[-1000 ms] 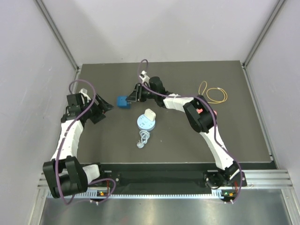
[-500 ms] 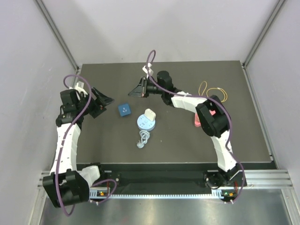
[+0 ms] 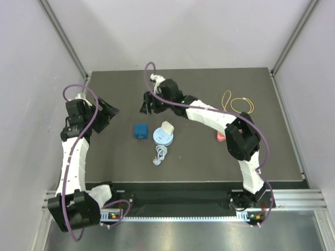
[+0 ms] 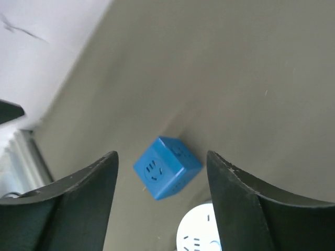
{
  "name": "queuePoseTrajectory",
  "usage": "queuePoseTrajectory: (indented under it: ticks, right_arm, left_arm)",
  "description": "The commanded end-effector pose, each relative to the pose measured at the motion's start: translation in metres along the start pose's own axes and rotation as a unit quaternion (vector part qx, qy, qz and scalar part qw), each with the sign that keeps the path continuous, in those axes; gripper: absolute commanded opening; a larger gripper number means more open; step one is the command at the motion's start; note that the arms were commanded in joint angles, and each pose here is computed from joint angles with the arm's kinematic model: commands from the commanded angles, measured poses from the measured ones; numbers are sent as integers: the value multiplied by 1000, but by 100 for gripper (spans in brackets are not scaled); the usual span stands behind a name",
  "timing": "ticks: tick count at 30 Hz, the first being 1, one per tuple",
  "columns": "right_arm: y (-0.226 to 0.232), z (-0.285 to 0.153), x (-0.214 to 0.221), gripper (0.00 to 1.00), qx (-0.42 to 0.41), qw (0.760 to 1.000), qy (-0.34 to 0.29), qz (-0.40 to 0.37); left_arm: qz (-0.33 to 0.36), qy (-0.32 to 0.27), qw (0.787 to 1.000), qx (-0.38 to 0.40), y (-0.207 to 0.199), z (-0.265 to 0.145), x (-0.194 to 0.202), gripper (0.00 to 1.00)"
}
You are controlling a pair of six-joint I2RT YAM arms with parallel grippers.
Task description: Insert the plug
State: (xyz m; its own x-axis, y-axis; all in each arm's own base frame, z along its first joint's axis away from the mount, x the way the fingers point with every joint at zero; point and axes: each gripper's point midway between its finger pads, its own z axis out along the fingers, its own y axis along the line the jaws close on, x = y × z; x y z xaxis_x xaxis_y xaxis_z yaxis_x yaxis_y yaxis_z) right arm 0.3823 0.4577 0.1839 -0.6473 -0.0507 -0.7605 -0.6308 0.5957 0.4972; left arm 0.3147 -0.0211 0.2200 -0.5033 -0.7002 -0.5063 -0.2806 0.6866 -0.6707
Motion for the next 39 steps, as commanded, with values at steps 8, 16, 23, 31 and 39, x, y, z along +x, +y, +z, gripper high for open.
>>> queuePoseTrajectory:
  ticks: [8, 16, 23, 31, 39]
  right_arm:
    - [46, -1, 44, 77, 188, 978, -56, -69]
    - [50, 33, 93, 76, 252, 965, -50, -51]
    - [32, 40, 105, 82, 304, 948, -57, -79]
    - [32, 66, 125, 84, 271, 959, -47, -71]
    - [19, 81, 123, 63, 253, 963, -51, -79]
  left_arm:
    - [-73, -58, 994, -63, 41, 28, -47, 90]
    - [-163, -64, 984, -37, 73, 43, -61, 88]
    - [-165, -30, 986, -16, 77, 54, -43, 85]
    - [-154, -29, 987, -22, 82, 57, -41, 85]
    - [-145, -18, 989, -26, 90, 61, -31, 84]
